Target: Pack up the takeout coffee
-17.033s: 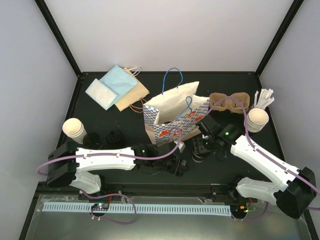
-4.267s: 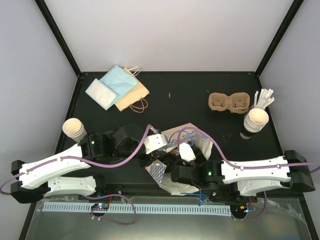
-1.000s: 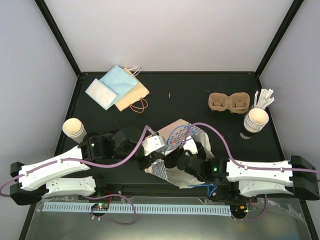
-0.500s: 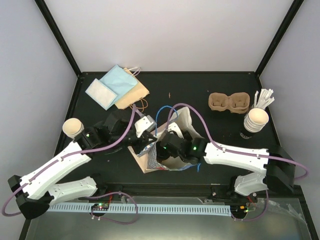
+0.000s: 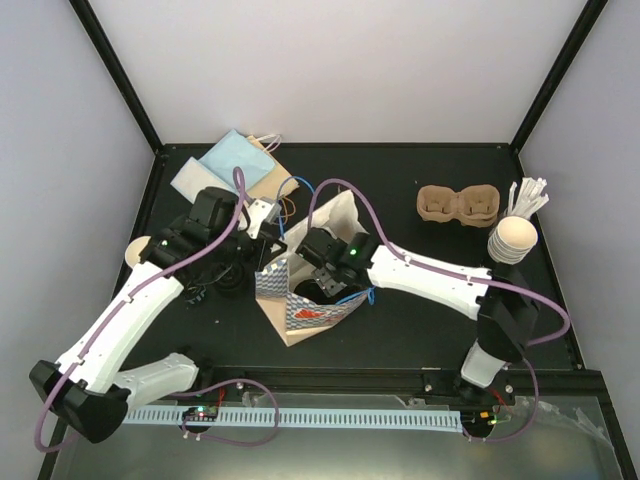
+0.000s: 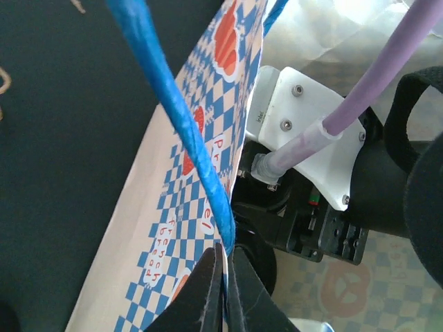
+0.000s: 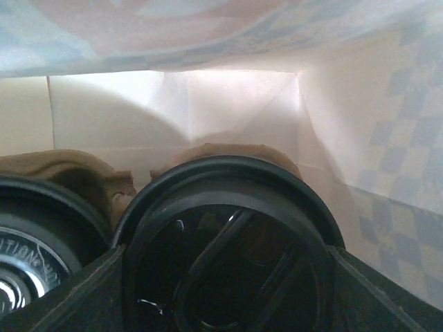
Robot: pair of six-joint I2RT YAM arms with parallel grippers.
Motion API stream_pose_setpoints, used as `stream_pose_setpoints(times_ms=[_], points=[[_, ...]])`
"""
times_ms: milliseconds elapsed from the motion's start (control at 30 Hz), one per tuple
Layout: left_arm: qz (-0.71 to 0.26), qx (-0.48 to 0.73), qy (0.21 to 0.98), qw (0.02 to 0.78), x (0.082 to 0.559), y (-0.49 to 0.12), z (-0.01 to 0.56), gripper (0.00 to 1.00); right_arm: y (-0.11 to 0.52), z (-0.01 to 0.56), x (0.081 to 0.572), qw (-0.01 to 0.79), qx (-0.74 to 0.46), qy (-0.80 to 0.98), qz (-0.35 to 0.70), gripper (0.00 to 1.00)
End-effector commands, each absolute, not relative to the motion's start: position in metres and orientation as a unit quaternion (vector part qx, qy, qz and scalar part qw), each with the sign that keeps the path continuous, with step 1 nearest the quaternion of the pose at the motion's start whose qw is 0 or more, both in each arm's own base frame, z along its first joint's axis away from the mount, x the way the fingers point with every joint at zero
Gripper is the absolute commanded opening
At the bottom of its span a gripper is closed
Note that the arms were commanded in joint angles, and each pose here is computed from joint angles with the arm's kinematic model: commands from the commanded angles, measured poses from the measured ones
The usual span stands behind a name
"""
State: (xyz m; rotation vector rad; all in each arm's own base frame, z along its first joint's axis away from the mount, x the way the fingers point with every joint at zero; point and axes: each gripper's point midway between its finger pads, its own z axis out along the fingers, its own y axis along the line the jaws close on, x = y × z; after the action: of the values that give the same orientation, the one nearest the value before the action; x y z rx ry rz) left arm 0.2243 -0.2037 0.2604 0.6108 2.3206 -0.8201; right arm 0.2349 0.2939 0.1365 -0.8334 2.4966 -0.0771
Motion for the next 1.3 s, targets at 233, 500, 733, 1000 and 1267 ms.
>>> stream_pose_setpoints(times_ms=[233, 500, 733, 1000, 1267], points=[[-0.243, 0.174, 0.897, 0.327, 0.257, -0.168, 0.278, 0.08, 0.305, 0.117, 0.247, 0.151, -0.336, 0.929, -0.027, 0.46], [-0.223, 0.171, 0.907, 0.312, 0.264, -0.158, 0.269, 0.03, 0.286, 0.117, 0.239, 0.147, -0.332, 0.931, -0.035, 0.46], [-0.216, 0.171, 0.913, 0.3, 0.266, -0.153, 0.261, 0.02, 0.261, 0.094, 0.219, 0.113, -0.326, 0.937, -0.052, 0.45], [-0.224, 0.177, 0.912, 0.296, 0.265, -0.156, 0.26, 0.01, 0.234, 0.07, 0.2, 0.081, -0.316, 0.942, -0.076, 0.45], [-0.236, 0.183, 0.911, 0.285, 0.261, -0.16, 0.257, 0.02, 0.224, 0.037, 0.182, 0.048, -0.325, 0.938, -0.107, 0.45]])
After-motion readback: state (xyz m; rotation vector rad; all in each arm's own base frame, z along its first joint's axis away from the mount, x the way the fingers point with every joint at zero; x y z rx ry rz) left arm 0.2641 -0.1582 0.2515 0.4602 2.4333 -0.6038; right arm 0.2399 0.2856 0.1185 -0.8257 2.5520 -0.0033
